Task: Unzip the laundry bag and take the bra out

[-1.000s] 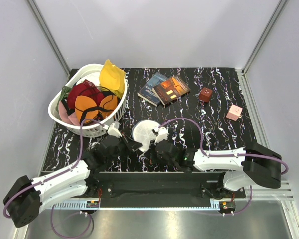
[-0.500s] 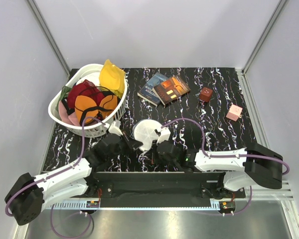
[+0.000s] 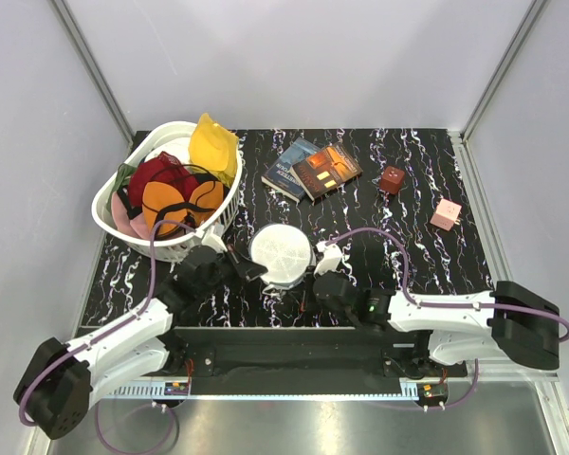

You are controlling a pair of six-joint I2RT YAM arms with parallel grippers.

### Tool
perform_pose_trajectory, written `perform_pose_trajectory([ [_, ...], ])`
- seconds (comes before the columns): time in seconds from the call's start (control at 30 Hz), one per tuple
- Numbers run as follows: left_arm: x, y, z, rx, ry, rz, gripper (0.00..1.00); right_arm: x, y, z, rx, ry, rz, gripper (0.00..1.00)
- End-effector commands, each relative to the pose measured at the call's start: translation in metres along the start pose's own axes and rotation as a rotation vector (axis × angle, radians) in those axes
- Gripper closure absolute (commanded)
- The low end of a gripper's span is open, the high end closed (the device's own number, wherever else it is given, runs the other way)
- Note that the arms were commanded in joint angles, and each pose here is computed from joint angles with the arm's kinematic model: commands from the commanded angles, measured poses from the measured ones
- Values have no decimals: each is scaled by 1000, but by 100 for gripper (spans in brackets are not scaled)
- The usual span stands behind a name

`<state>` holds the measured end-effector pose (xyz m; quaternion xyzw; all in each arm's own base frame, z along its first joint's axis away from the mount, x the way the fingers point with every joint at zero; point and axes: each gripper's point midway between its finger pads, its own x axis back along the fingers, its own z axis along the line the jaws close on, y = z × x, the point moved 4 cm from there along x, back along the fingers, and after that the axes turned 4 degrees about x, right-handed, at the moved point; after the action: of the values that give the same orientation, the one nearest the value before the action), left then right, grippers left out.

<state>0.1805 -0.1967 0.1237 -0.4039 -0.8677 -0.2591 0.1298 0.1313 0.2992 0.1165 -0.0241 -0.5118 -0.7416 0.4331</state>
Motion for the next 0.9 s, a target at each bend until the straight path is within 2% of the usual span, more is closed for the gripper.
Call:
perform_pose_trajectory([
  [0.0, 3, 20, -17, -58, -68, -48, 100, 9, 2, -17, 7, -78, -33, 100],
  [0.23, -11, 24, -25, -117, -69, 14, 100, 11, 1, -20, 25, -94, -20, 100],
  [0.5, -41, 42, -56, -232, -100, 67, 98, 12, 3, -6, 19, -40, 4, 100],
  [0.53, -49, 41, -52, -231, -82, 93, 89, 12, 6, -3, 14, -36, 1, 100],
  [0.6, -55, 43, -62, -245, -107, 119, 76, 9, 5, -2, 11, -39, 8, 100],
  [0.63, -58, 41, -59, -242, -99, 136, 64, 8, 7, 1, 4, -37, 6, 100],
  [0.7, -58, 40, -59, -243, -91, 145, 55, 5, 6, 2, -4, -46, 8, 100],
  [0.73, -57, 43, -57, -244, -75, 125, 45, 3, 8, 4, -20, -47, 2, 100],
  [0.87, -45, 39, -36, -241, 21, 94, 37, -2, 10, 6, -39, -64, -8, 100],
])
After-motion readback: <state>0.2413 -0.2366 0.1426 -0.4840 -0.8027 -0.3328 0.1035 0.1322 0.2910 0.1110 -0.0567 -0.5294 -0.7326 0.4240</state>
